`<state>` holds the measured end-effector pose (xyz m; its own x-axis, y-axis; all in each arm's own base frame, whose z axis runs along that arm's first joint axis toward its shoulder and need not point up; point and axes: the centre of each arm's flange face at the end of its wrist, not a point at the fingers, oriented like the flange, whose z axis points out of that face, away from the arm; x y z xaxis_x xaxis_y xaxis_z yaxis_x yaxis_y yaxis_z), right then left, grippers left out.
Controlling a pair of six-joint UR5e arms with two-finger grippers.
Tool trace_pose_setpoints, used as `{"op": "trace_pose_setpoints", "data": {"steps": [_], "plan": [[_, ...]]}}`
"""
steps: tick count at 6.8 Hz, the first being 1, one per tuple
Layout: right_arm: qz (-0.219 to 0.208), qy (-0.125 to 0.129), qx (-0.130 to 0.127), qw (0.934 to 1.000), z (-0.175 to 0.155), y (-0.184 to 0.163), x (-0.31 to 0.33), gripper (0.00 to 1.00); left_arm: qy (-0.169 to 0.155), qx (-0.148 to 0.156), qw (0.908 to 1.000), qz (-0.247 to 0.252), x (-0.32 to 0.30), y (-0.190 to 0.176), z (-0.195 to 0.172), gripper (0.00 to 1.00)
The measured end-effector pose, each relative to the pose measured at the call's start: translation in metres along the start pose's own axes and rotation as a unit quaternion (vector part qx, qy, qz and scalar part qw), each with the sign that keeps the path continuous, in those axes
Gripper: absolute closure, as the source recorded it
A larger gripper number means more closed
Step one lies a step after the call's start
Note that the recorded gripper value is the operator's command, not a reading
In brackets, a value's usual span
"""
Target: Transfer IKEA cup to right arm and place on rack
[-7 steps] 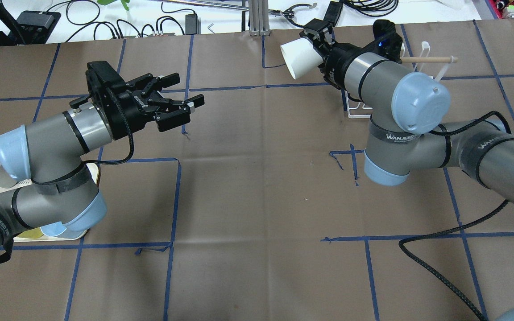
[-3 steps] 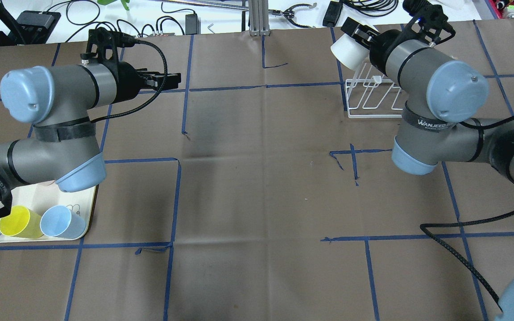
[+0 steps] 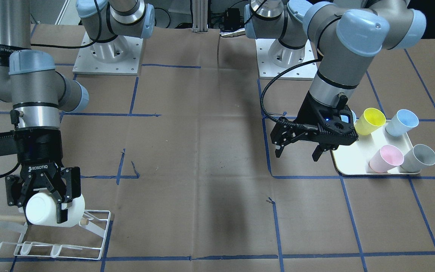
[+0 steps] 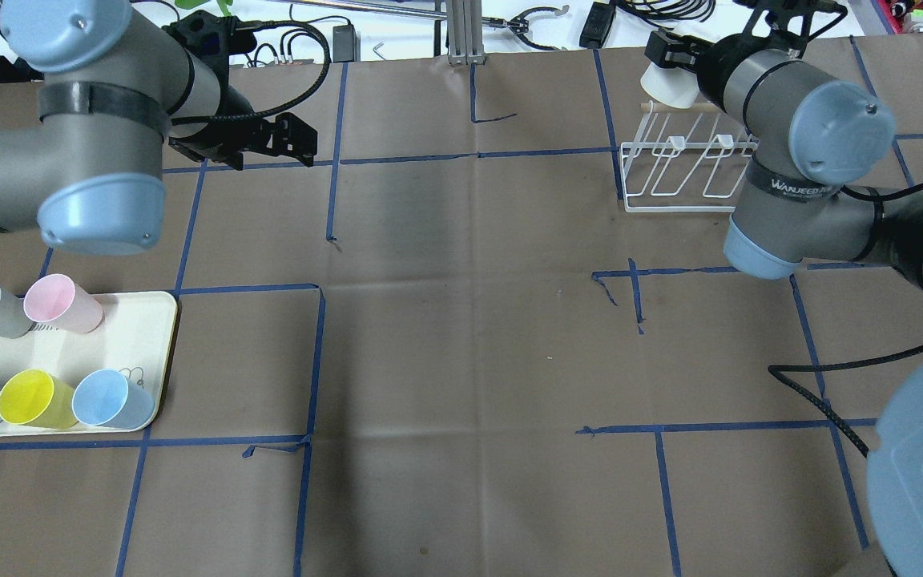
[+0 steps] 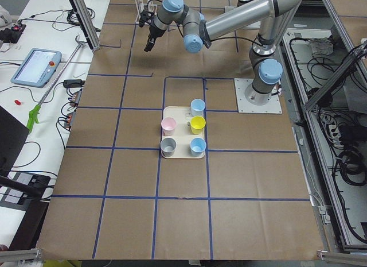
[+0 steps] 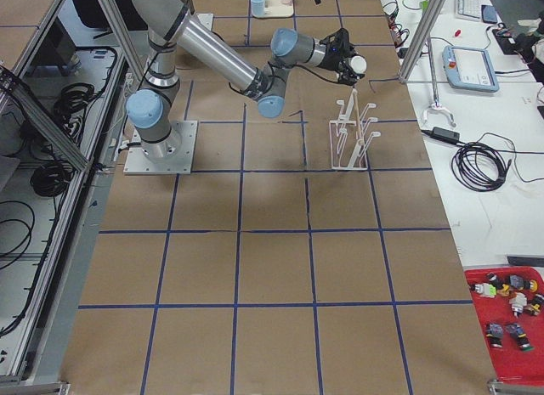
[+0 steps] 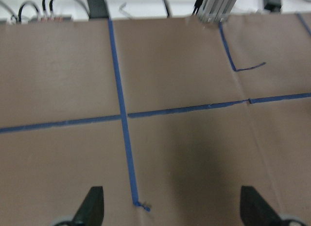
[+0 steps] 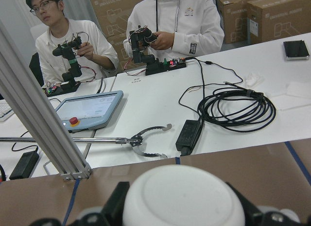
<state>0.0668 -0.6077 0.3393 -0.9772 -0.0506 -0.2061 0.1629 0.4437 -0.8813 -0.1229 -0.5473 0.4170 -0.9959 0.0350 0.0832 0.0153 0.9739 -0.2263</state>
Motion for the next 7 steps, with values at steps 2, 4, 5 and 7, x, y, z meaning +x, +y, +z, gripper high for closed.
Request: {"op": "trace_pose_setpoints", "data": {"steps": [2, 4, 5, 7], "plan": [[-0.051, 0.006, 0.018, 0.9985, 0.034, -0.02, 0.018, 0.68, -0.03, -0.097, 0.9946, -0.021, 0.003, 0.015, -0.062, 0.0], [-0.069, 0.008, 0.019, 0.9974, 0.058, -0.019, 0.026, 0.68, -0.038, -0.12, 0.9918, -0.024, 0.003, 0.037, -0.084, 0.0], [-0.068, 0.007, 0.012, 0.9976, 0.067, -0.01, 0.03, 0.68, -0.039, -0.13, 0.9905, -0.023, -0.005, 0.05, -0.081, 0.01], [-0.064, 0.007, -0.007, 0.9979, 0.075, 0.01, 0.033, 0.67, -0.042, -0.152, 0.9874, -0.015, -0.048, 0.087, -0.068, 0.01]]}}
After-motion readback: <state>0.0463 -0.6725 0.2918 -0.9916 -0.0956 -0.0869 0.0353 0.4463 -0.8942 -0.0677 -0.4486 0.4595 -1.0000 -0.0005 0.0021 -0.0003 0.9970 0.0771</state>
